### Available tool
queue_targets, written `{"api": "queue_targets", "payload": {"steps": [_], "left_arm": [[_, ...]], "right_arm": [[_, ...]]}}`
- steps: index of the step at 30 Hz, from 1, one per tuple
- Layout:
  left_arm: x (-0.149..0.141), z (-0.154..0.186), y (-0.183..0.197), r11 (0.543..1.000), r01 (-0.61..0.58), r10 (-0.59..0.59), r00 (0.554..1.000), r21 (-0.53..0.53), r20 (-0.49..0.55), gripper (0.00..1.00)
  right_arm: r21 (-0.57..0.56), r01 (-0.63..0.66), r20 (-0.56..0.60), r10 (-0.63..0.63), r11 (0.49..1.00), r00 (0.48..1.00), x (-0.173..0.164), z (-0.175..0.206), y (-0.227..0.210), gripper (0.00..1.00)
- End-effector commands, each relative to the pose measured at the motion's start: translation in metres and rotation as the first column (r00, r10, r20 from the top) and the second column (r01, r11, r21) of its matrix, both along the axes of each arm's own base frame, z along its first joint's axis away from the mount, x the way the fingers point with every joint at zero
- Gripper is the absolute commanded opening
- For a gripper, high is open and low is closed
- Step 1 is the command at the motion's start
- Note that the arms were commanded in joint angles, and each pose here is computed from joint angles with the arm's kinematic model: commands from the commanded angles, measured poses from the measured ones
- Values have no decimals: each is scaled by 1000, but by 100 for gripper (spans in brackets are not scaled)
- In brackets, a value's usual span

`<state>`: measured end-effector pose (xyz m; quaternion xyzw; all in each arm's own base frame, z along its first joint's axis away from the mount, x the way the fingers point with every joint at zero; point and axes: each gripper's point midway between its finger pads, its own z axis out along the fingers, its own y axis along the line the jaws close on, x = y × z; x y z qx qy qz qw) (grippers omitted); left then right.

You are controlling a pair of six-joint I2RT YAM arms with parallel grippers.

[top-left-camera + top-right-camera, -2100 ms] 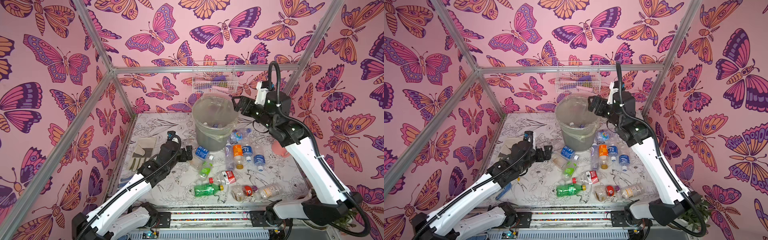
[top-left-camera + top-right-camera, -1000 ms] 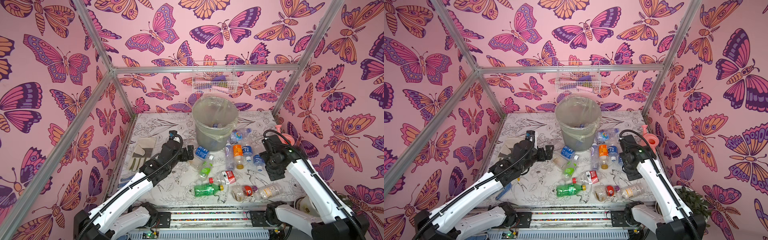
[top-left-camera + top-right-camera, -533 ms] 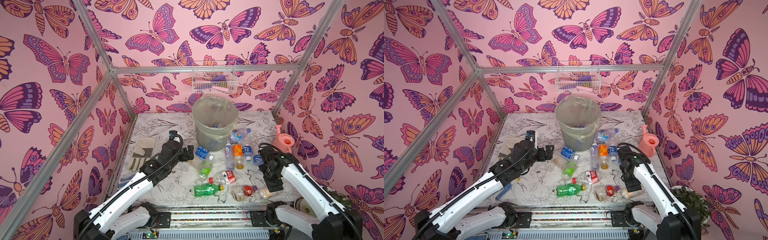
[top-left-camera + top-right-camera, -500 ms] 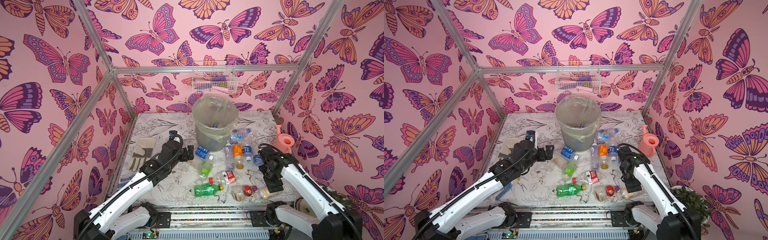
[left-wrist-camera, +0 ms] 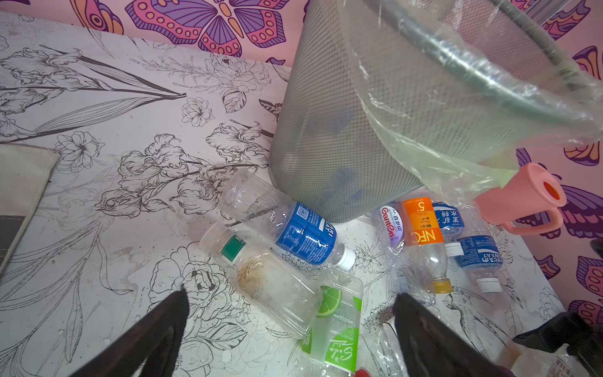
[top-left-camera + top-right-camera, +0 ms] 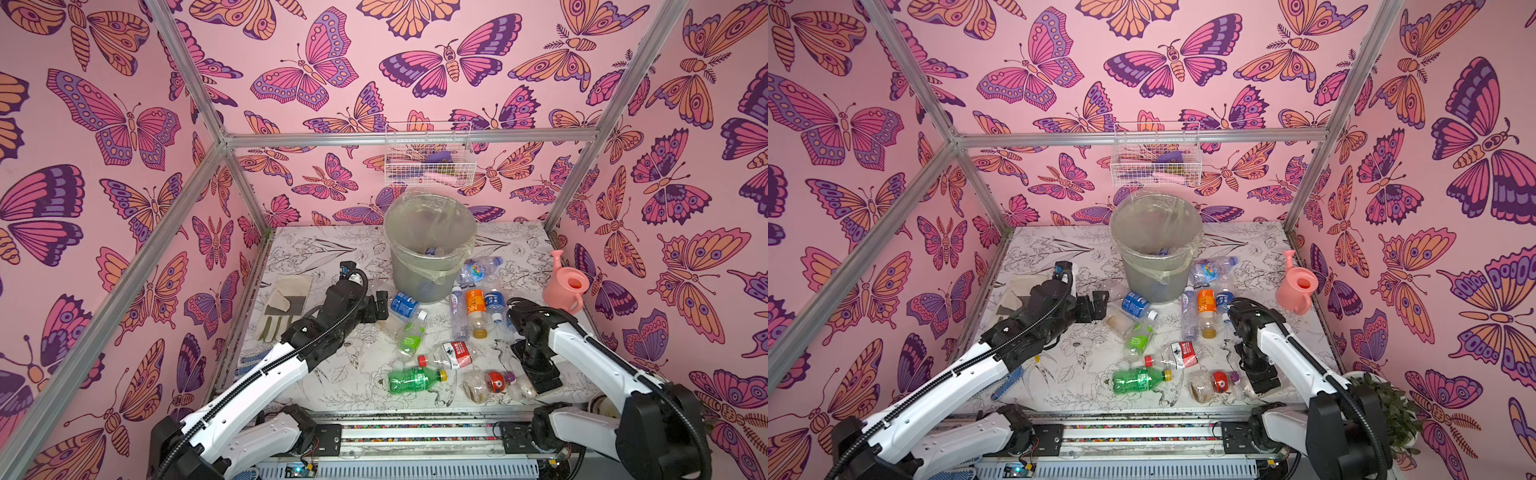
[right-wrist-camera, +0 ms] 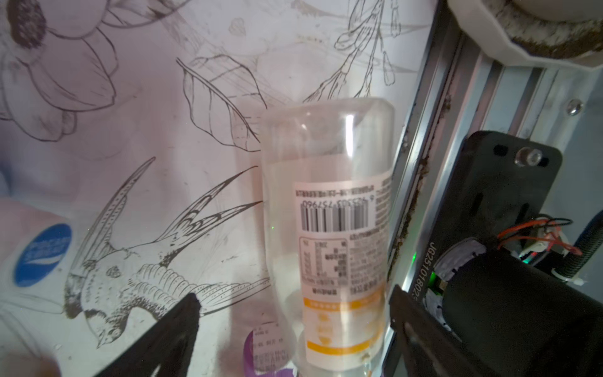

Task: Throw the plastic bottles in the bin
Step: Pick up the plastic bottle from the bottom-right of the table.

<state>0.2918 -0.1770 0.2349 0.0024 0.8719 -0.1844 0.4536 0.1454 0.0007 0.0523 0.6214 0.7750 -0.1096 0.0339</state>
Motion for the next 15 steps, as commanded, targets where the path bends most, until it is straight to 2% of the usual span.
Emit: {"api": "queue_targets", "payload": {"steps": [1, 8, 12, 15], "left_arm": [[2, 4, -2, 1000, 11, -11, 1000, 3, 18, 100], [3, 3, -2, 1000, 11, -11, 1000, 5, 13, 100], [3, 2, -3, 1000, 12, -12, 1000, 6, 12, 100], [3, 3, -2, 1000, 12, -12, 1000, 7, 16, 100]], "right_arm": [[18, -7, -20, 7, 1000, 1000, 0, -8, 2, 92], [11, 11, -40, -10, 1000, 999, -10, -24, 0, 86], [9, 22, -29, -22, 1000, 999, -9, -31, 0, 65], [8, 20, -24, -20, 1000, 1000, -6, -32, 0, 58]]}}
